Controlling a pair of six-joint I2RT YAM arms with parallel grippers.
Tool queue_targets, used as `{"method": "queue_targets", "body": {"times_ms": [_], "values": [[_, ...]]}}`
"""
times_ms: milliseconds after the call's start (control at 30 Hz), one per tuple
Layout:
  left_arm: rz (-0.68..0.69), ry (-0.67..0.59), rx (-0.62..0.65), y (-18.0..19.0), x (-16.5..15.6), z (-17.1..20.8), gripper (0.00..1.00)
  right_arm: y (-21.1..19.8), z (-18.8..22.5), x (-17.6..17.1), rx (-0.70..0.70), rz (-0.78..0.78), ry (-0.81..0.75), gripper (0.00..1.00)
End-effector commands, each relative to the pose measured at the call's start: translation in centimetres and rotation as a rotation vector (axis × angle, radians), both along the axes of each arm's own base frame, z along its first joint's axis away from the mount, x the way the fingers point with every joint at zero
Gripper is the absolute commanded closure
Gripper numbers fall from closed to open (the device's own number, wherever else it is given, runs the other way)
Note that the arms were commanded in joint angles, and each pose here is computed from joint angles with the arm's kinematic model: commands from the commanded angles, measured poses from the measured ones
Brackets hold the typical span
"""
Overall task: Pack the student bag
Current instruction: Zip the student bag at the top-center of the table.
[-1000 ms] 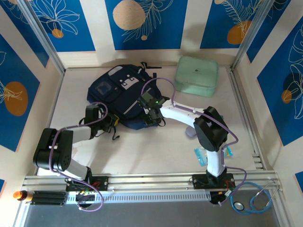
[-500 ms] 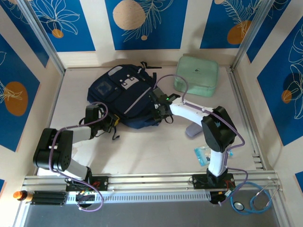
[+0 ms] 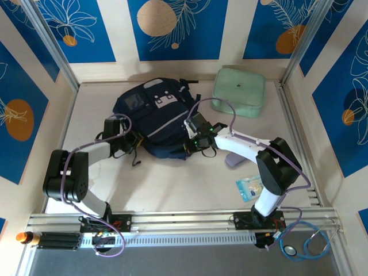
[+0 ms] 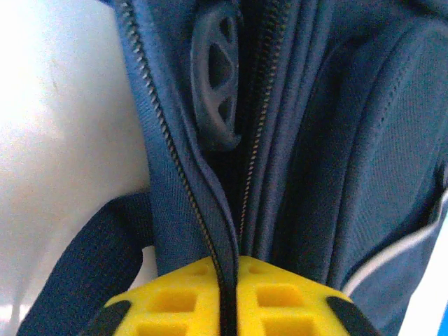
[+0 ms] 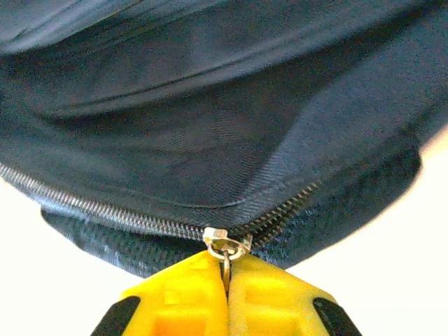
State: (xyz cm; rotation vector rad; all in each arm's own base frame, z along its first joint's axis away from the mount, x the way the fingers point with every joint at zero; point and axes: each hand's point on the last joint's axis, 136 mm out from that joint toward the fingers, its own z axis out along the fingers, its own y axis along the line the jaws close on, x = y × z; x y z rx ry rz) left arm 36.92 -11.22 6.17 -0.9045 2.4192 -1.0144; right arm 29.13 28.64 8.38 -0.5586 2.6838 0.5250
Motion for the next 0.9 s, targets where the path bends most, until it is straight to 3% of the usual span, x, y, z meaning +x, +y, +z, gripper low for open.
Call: {"method": "queue_targets", "body": {"times_ms": [0, 167, 267, 367, 600, 867], "values": [[-0.003, -0.044, 0.095, 2.2, 1.6, 0.9, 0.81, 4.7, 1.9, -3.7, 0.163, 0.158, 0.060, 1.00], [0.094, -0.010, 0.126, 4.9, -1.2, 1.7, 0.54, 10.2, 2.5, -4.0, 0.222, 0.246, 0.061, 1.00], [0.108, 0.042, 0.187, 6.0, -4.0, 2.0, 0.45, 13.4, 2.9, -3.6, 0.254, 0.288, 0.053, 1.00], [0.071, 0.037, 0.132, 4.9, -5.8, 3.4, 0.38, 16.0, 4.0, -3.1, 0.284, 0.314, 0.031, 1.00], [0.106, 0.090, 0.164, 5.5, -9.1, 4.3, 0.36, 18.9, 4.7, -2.2, 0.321, 0.331, 0.009, 1.00], [0.078, 0.102, 0.136, 4.5, -7.2, 3.7, 0.41, 19.0, 4.2, -3.7, 0.313, 0.386, 0.026, 1.00]]}}
